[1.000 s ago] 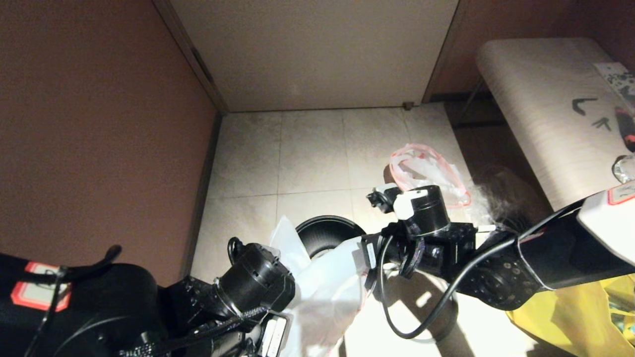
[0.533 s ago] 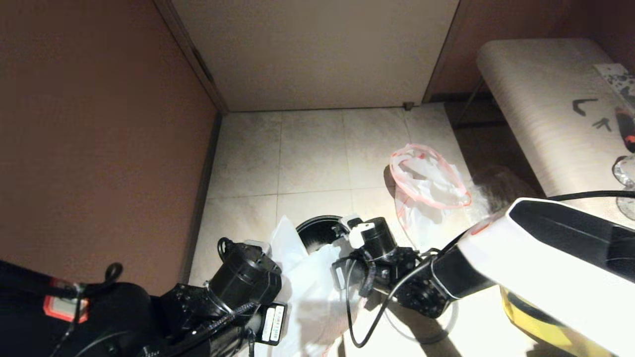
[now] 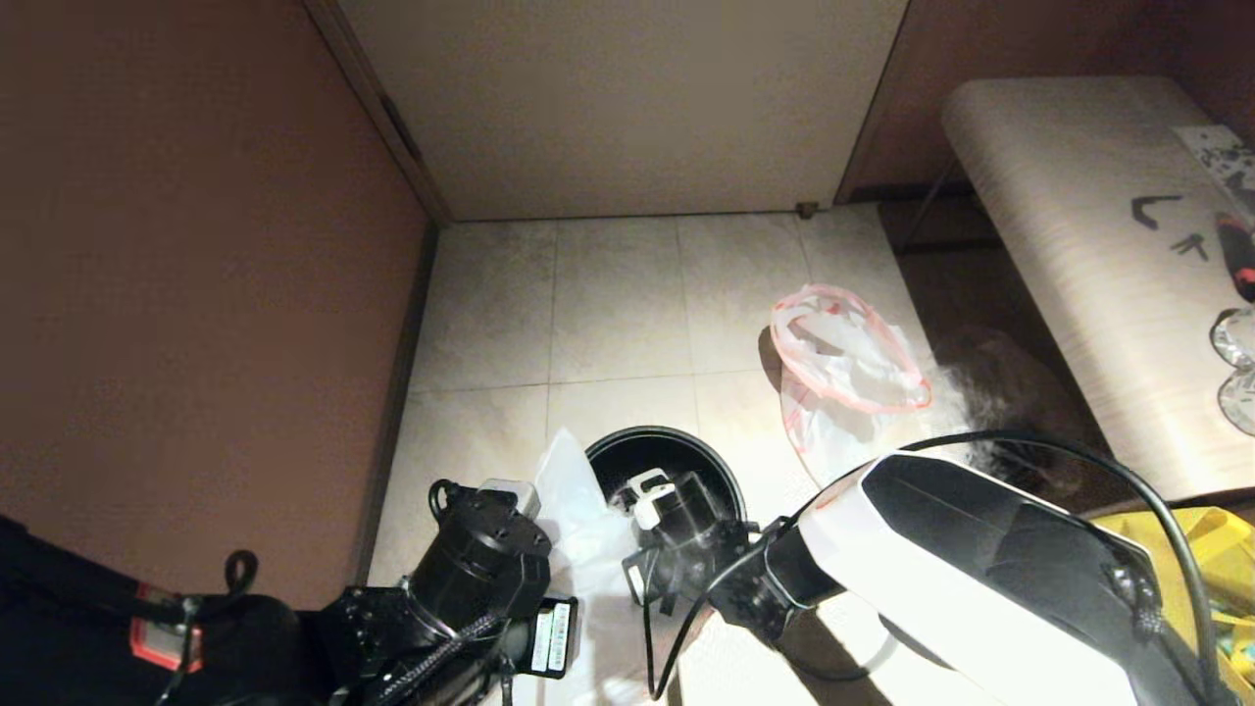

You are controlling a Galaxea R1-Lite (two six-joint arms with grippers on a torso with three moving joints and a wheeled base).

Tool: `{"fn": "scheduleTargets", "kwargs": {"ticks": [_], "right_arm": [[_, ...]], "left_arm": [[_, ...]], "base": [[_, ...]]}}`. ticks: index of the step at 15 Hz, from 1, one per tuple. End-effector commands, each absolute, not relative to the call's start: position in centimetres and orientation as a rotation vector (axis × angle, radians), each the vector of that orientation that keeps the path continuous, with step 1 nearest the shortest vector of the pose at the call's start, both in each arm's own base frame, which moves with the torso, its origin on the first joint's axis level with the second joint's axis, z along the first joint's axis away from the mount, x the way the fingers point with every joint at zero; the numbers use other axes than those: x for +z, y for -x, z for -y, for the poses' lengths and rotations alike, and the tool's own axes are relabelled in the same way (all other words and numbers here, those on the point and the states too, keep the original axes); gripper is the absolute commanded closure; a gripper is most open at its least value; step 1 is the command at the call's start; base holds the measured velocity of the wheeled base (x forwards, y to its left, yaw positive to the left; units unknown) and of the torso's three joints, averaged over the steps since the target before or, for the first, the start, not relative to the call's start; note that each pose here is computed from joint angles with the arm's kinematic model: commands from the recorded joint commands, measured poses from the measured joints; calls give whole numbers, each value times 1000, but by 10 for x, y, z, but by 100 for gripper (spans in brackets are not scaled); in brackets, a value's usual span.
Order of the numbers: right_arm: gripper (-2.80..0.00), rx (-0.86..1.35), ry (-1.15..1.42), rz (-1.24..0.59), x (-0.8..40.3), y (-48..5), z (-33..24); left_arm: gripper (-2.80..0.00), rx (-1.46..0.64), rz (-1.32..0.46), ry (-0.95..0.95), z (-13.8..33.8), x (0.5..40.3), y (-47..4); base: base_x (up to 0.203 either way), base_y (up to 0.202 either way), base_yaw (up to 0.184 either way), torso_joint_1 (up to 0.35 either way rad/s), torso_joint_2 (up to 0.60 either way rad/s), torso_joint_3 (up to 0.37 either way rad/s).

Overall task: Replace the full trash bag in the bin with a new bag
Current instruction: Put the new garbage bag on the trash can

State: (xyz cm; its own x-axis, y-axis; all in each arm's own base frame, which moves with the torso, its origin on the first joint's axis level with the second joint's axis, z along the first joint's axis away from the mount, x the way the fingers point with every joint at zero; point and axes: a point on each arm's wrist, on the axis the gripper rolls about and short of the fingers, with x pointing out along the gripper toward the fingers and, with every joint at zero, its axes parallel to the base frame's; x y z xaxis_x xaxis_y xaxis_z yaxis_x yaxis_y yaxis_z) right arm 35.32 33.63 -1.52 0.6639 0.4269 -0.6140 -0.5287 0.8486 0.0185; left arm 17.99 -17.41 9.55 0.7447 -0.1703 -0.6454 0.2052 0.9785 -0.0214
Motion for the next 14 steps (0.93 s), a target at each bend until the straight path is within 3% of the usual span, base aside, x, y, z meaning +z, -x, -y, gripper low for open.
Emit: {"fn": "scheduleTargets", "kwargs": {"ticks": [1, 3, 10, 14], "right_arm": [[0, 524, 168, -643, -25, -360, -339], [0, 495, 170, -624, -18, -361, -337], [0, 422, 32, -555, 102, -308, -266], [0, 295, -94, -512, 116, -295, -198]], "left_arm": [[0, -230, -649, -3, 175, 101, -180], [0, -276, -618, 24, 178, 97, -178], [0, -319, -612, -42, 194, 91, -185], [0, -334, -563, -68, 234, 97, -224]], "base": [[0, 0, 0, 0, 0, 0], [0, 0, 0, 0, 0, 0], [0, 0, 0, 0, 0, 0], [0, 0, 0, 0, 0, 0]]}}
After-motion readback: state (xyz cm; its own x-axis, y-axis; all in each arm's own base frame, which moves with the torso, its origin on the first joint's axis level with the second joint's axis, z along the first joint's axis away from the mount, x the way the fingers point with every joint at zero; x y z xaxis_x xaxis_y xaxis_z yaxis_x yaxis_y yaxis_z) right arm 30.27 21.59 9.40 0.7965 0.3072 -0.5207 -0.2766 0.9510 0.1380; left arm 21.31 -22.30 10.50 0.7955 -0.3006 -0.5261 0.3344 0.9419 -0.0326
